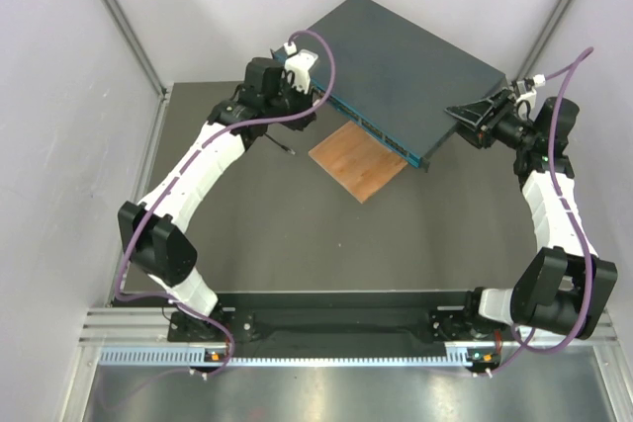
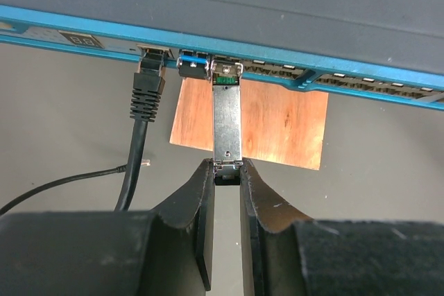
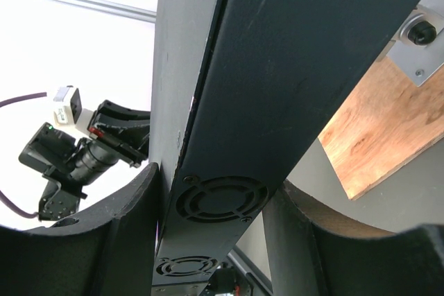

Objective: Insert the plug into the switch port

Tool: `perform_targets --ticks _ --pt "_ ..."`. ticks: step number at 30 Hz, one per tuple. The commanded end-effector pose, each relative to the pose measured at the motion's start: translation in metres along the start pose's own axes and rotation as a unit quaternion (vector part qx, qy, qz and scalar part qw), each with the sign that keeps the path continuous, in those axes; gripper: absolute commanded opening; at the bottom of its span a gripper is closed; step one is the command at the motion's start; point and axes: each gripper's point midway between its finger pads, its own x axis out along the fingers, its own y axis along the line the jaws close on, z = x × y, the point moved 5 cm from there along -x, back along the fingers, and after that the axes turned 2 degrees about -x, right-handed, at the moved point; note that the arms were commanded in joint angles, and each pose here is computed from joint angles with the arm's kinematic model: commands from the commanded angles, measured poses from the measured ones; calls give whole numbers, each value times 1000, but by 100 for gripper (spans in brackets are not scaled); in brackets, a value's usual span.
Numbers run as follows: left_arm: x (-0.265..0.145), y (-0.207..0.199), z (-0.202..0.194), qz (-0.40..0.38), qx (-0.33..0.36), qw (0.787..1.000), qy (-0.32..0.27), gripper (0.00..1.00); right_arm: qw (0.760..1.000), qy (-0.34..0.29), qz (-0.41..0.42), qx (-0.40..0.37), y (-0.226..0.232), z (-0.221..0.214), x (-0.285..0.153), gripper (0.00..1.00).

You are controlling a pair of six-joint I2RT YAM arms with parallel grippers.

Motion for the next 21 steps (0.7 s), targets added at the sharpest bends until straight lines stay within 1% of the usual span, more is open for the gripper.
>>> perform_targets --ticks 1,8,21 --pt "0 -5 63 -5 20 993 -114 0 988 -12 40 -151 22 5 6 0" --pt "0 -16 73 -18 34 992 -123 0 988 -11 39 -149 21 5 7 0" --pt "24 -17 47 -19 72 992 -101 0 988 -7 35 -149 18 5 9 0"
